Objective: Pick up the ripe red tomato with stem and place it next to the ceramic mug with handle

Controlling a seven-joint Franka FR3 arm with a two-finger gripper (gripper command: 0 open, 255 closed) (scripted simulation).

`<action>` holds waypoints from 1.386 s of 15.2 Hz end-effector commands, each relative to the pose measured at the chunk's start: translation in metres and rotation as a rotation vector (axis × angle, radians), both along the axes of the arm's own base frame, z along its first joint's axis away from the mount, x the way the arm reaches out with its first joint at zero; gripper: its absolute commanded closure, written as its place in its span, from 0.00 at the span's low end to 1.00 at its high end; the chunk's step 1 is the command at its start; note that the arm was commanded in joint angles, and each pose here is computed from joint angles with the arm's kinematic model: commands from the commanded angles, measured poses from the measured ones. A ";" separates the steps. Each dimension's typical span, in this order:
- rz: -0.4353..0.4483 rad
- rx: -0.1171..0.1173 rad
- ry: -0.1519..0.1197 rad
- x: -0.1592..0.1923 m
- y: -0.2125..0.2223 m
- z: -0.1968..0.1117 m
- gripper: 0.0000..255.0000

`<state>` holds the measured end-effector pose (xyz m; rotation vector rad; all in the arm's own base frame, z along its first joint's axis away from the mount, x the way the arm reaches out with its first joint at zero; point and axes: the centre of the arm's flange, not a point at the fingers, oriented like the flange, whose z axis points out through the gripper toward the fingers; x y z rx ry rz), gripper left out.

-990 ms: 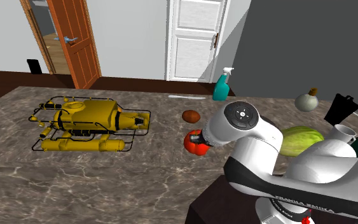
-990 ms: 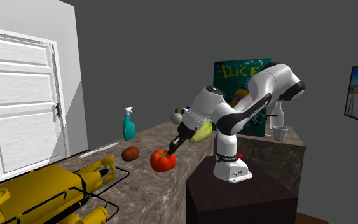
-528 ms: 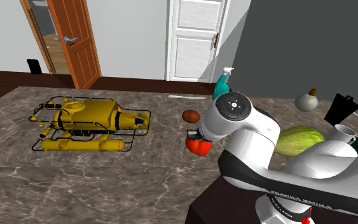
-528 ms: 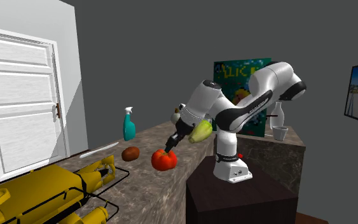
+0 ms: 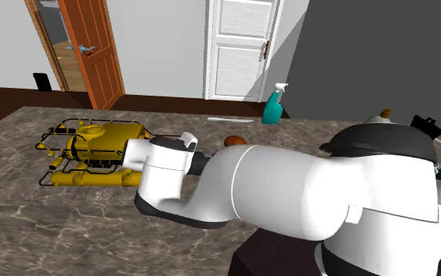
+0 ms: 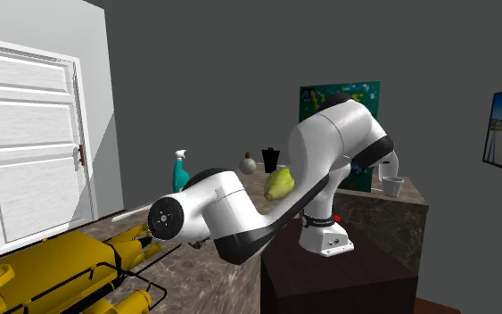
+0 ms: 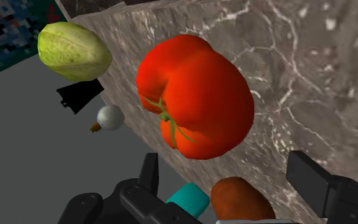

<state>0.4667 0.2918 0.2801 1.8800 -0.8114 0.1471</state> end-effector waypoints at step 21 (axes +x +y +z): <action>-0.077 -0.080 0.103 0.006 -0.037 -0.045 1.00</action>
